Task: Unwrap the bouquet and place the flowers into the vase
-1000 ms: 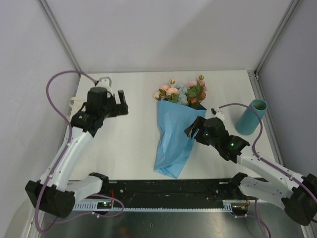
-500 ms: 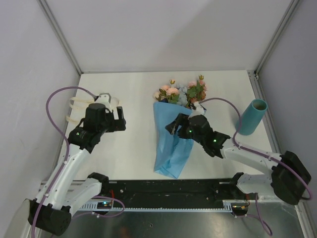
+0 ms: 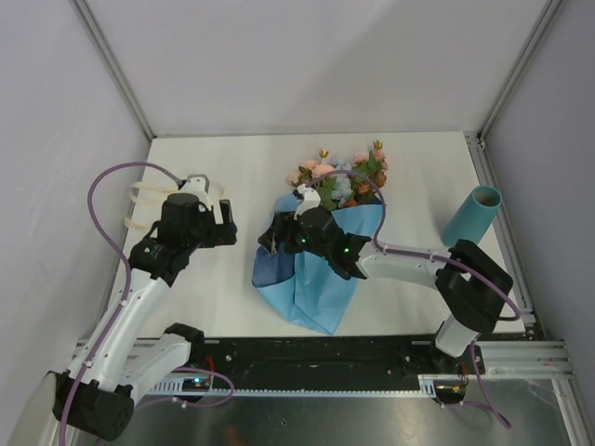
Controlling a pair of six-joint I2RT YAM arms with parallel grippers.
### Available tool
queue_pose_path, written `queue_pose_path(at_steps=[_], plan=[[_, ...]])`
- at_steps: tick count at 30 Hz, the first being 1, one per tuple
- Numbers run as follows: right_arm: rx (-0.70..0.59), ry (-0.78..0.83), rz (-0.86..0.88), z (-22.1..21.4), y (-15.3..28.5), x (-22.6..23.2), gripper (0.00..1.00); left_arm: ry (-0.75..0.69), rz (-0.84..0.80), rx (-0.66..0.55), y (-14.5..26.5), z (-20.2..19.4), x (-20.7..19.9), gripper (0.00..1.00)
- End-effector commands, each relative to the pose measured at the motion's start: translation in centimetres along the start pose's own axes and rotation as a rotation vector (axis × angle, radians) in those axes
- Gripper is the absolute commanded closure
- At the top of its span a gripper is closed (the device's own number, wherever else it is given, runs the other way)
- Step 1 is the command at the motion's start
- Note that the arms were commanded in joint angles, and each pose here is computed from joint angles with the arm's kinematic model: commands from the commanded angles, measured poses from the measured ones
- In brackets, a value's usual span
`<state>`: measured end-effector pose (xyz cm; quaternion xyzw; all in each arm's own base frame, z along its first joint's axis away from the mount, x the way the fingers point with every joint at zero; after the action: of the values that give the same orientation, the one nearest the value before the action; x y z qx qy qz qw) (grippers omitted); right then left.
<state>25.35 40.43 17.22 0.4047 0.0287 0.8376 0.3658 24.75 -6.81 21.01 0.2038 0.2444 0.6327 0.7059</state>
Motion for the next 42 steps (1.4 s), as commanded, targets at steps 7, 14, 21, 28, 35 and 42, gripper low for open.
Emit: queue_pose_path(at_steps=[7,14,21,28,35,42], plan=[[0.017,0.177,0.087,-0.9,-3.0,4.1,0.07,0.009,-0.028,-0.021,-0.2,0.6,-0.6,0.03],[0.035,0.209,0.056,-0.3,-1.4,4.9,0.01,-0.015,-0.105,-0.078,0.6,1.2,-1.6,0.0],[-0.035,0.24,0.02,3.1,4.1,6.9,0.01,-0.038,-0.2,-0.095,1.0,1.3,-2.9,0.0],[-0.06,0.273,0.046,4.1,8.0,7.8,0.01,-0.051,-0.248,-0.122,1.6,1.5,-3.5,0.01],[-0.091,0.234,-0.117,3.0,9.0,3.1,0.06,-0.078,-0.385,-0.154,2.6,1.7,-5.5,0.0],[-0.187,0.229,-0.427,2.1,7.5,-3.4,0.05,-0.095,-0.481,-0.151,2.8,1.6,-7.3,0.0]])
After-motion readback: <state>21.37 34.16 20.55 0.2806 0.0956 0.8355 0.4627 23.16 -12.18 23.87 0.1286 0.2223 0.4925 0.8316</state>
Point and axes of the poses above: each gripper's point midway between its finger pads, its own y axis back along the fingers, its own x axis along the line the jaws close on, z = x × y, the point moved 2 cm from there along y, back along the fingers, and after that the axes turned 4 degrees about -y, right-handed, at the moved point
